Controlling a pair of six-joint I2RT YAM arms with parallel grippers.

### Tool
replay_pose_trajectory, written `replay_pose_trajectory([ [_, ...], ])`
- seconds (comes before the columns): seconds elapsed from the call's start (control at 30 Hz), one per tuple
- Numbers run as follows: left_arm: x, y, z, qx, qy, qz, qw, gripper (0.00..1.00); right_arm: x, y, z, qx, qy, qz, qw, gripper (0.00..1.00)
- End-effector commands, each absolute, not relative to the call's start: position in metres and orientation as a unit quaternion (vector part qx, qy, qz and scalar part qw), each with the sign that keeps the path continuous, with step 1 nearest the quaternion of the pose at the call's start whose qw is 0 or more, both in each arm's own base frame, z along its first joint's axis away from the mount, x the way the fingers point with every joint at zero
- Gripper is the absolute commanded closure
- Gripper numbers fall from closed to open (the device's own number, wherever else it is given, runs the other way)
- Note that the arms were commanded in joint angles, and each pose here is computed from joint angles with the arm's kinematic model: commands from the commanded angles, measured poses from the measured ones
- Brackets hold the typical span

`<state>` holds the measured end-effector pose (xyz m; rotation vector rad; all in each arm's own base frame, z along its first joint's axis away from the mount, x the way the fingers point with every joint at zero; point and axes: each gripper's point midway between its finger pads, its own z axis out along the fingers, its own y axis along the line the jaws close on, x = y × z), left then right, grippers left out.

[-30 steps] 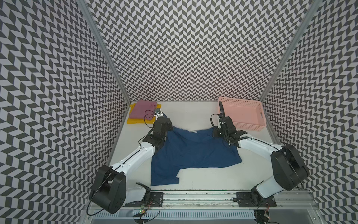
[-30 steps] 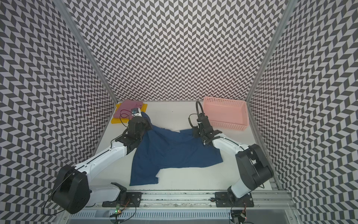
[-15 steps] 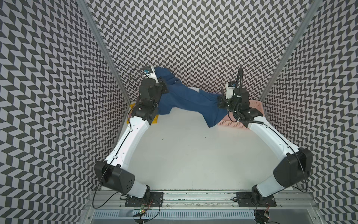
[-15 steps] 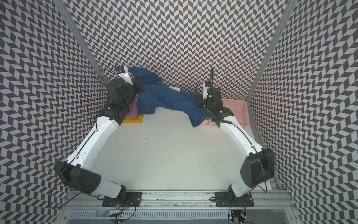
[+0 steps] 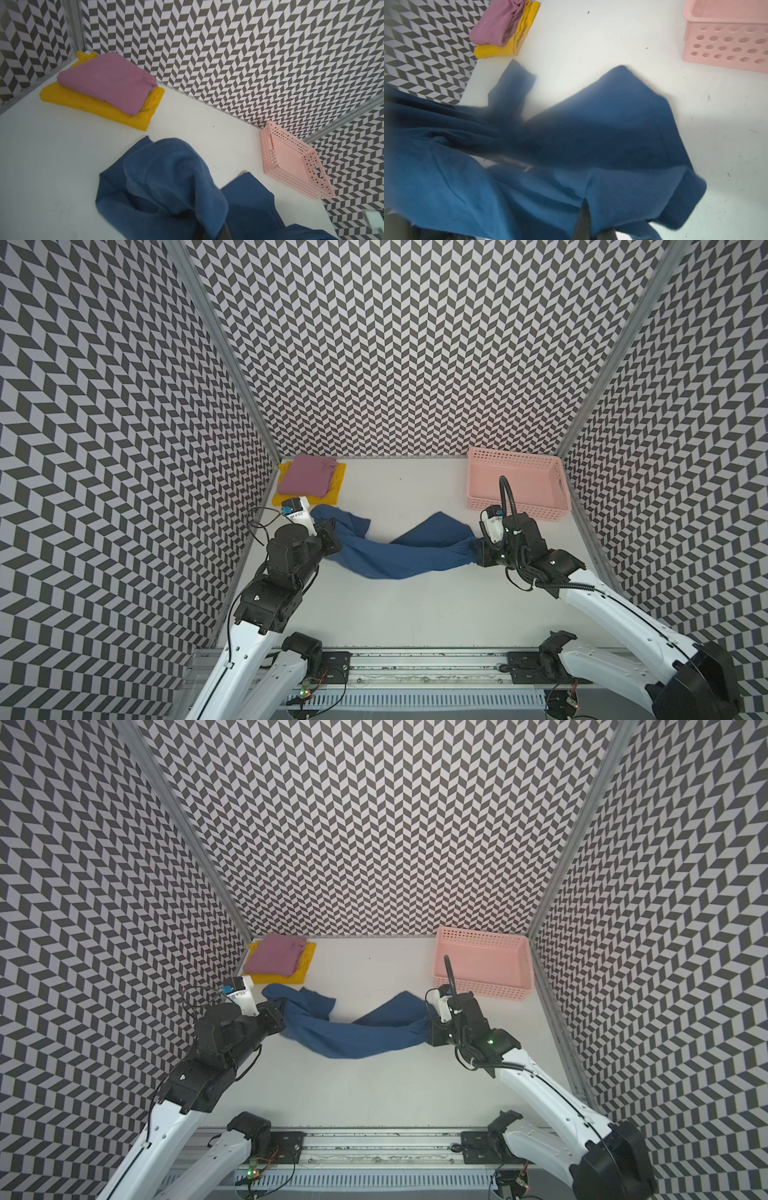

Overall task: Fold and stack t-shirts
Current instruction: Flatten out the T-shirt at the center of the board.

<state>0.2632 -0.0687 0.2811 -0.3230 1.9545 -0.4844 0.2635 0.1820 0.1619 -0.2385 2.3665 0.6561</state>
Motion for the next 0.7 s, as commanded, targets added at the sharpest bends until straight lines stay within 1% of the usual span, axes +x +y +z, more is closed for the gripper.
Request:
replay_pose_trajectory([
  [0.0, 0.252, -0.068, 0.266, -0.141, 0.838, -0.198, 0.488, 1.00, 0.244, 0.192, 0.148, -0.109, 0.911, 0.278, 0.285, 1.00],
  [0.07, 0.251, -0.072, 0.254, -0.137, 0.851, -0.198, 0.466, 1.00, 0.229, 0.199, 0.134, -0.116, 0.915, 0.290, 0.254, 1.00],
  [0.23, 0.233, -0.097, 0.218, -0.108, 0.887, -0.238, 0.380, 1.00, 0.197, 0.212, 0.117, -0.111, 0.926, 0.301, 0.197, 1.00],
  [0.37, 0.213, -0.104, 0.207, -0.096, 0.900, -0.251, 0.344, 1.00, 0.170, 0.204, 0.108, -0.101, 0.940, 0.290, 0.151, 1.00],
  [0.43, 0.206, -0.108, 0.202, -0.090, 0.903, -0.258, 0.332, 1.00, 0.163, 0.199, 0.112, -0.092, 0.941, 0.289, 0.149, 1.00],
  [0.47, 0.203, -0.110, 0.201, -0.089, 0.903, -0.264, 0.327, 1.00, 0.161, 0.198, 0.115, -0.090, 0.941, 0.290, 0.151, 0.94],
  [0.5, 0.201, -0.114, 0.199, -0.084, 0.904, -0.271, 0.319, 0.98, 0.160, 0.196, 0.116, -0.088, 0.942, 0.288, 0.151, 0.85],
  [0.53, 0.198, -0.117, 0.196, -0.082, 0.907, -0.274, 0.310, 0.61, 0.159, 0.195, 0.117, -0.088, 0.942, 0.286, 0.151, 0.78],
  [0.57, 0.196, -0.119, 0.194, -0.080, 0.910, -0.273, 0.300, 0.13, 0.159, 0.194, 0.118, -0.087, 0.943, 0.283, 0.150, 0.68],
  [0.6, 0.194, -0.120, 0.192, -0.077, 0.915, -0.267, 0.293, 0.01, 0.160, 0.194, 0.121, -0.085, 0.943, 0.281, 0.153, 0.47],
  [0.63, 0.192, -0.118, 0.193, -0.075, 0.918, -0.257, 0.292, 0.01, 0.164, 0.192, 0.126, -0.081, 0.943, 0.276, 0.166, 0.31],
  [0.67, 0.192, -0.117, 0.196, -0.073, 0.920, -0.247, 0.296, 0.01, 0.169, 0.190, 0.134, -0.074, 0.942, 0.271, 0.185, 0.19],
])
